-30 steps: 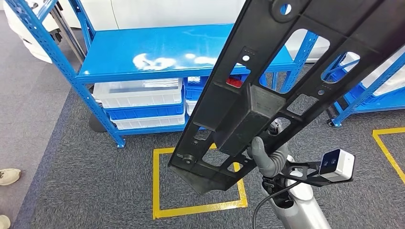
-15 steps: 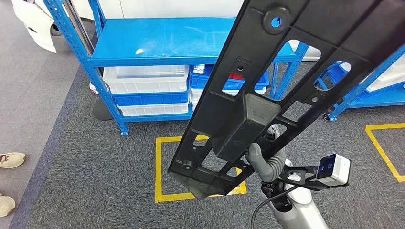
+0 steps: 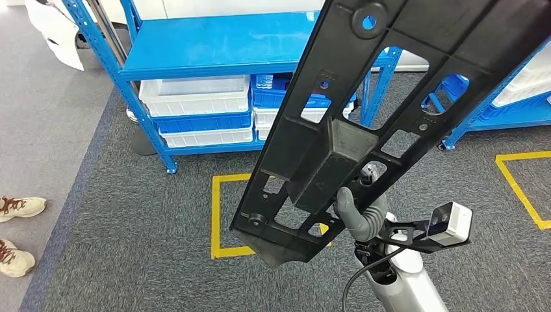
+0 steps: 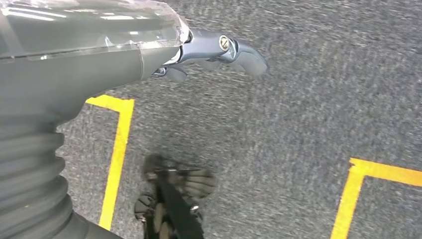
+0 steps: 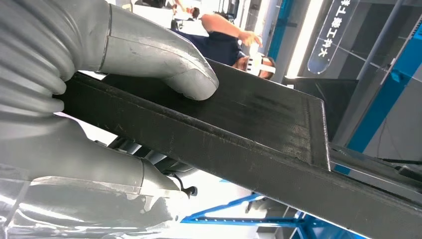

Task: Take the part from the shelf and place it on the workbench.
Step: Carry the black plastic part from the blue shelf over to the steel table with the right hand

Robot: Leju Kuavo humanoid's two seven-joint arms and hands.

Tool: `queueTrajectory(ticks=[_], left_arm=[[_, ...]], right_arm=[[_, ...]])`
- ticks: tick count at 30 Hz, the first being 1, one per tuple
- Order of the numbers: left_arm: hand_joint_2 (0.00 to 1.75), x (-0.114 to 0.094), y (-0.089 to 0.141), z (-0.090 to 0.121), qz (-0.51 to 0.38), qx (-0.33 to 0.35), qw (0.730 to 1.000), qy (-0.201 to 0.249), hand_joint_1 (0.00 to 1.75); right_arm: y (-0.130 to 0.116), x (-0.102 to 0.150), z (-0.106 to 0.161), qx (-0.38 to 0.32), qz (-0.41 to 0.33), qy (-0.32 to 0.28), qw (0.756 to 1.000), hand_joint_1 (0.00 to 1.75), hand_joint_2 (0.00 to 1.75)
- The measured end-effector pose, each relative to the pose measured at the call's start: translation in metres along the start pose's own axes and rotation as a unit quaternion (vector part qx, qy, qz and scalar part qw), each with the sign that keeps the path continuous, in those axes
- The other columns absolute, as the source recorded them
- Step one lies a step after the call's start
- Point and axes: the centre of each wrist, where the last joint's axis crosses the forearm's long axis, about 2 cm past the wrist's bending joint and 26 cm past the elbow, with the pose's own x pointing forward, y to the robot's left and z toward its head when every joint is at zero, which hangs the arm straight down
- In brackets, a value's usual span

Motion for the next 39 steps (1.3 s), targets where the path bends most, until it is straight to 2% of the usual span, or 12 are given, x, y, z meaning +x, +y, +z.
queueTrajectory(ticks=[21,31,39], left_arm=[[1.75,0.001,-0.001,0.000,0.004,0.000,1.000,-0.002,0.00],[1.75,-0.009,0.002,0.006,-0.007,0.020,0.999,0.045,0.00],[1.75,-0.009,0.003,0.006,-0.007,0.012,0.999,0.034,0.00]], right_arm=[[-0.002,0.001,-0.004,0.000,0.007,0.001,1.000,1.75,1.75],[0.001,0.002,-0.003,0.009,0.024,0.004,1.000,1.75,1.75],[0.003,0.005,0.001,0.006,0.024,-0.006,1.000,1.75,1.75]])
